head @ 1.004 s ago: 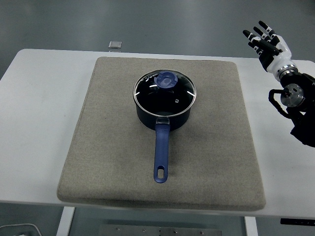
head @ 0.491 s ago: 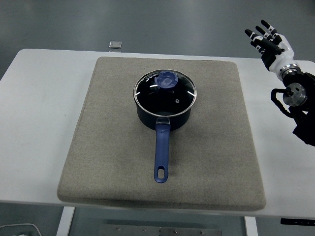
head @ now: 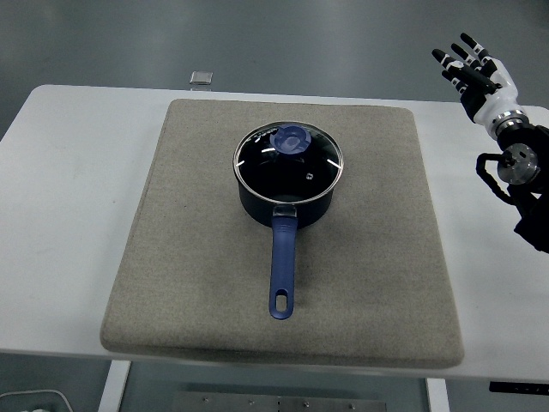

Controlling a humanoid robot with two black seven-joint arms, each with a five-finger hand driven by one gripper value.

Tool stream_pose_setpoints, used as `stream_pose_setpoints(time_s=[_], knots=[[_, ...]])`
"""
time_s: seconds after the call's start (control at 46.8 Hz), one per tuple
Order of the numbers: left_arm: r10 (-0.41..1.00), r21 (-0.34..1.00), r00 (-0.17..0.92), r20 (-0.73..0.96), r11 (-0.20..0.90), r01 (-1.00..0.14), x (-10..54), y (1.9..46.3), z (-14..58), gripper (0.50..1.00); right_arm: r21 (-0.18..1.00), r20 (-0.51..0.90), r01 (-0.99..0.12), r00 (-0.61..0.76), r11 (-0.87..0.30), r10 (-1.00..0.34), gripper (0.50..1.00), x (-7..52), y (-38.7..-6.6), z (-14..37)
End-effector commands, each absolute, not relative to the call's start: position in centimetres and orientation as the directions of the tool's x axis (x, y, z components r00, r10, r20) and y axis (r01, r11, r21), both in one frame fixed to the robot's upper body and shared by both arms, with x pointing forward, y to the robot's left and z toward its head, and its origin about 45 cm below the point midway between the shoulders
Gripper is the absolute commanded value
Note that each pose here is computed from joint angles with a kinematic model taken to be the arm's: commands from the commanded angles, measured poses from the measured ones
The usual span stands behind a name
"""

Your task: Lift the pot lid and place it to the right of the pot.

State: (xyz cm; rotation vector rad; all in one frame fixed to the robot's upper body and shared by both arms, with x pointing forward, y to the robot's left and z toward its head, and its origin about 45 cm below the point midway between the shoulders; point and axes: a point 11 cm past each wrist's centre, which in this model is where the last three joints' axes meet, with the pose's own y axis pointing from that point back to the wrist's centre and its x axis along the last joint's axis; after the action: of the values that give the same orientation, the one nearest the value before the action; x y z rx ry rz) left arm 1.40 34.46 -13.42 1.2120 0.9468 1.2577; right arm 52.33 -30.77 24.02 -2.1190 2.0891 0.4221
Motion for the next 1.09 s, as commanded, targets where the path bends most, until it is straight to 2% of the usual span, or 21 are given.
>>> stream_pose_setpoints(time_s=[0.0, 1.068], knots=[[0.987, 0.982, 0.119, 0.106, -0.085, -0.171, 1.4, 34.46, -13.42, 1.0, 0.099, -0.291, -0.995, -0.003, -0.027, -0.957, 0.932, 52.29, -30.95, 24.01], [0.987, 0.982, 0.118, 0.106, -0.085, -0.171, 1.4, 34.46, -13.42, 1.0, 0.082, -0.225, -0.993, 0.064, -0.084, -0.972, 0.932, 52.4, -31.13, 24.84]])
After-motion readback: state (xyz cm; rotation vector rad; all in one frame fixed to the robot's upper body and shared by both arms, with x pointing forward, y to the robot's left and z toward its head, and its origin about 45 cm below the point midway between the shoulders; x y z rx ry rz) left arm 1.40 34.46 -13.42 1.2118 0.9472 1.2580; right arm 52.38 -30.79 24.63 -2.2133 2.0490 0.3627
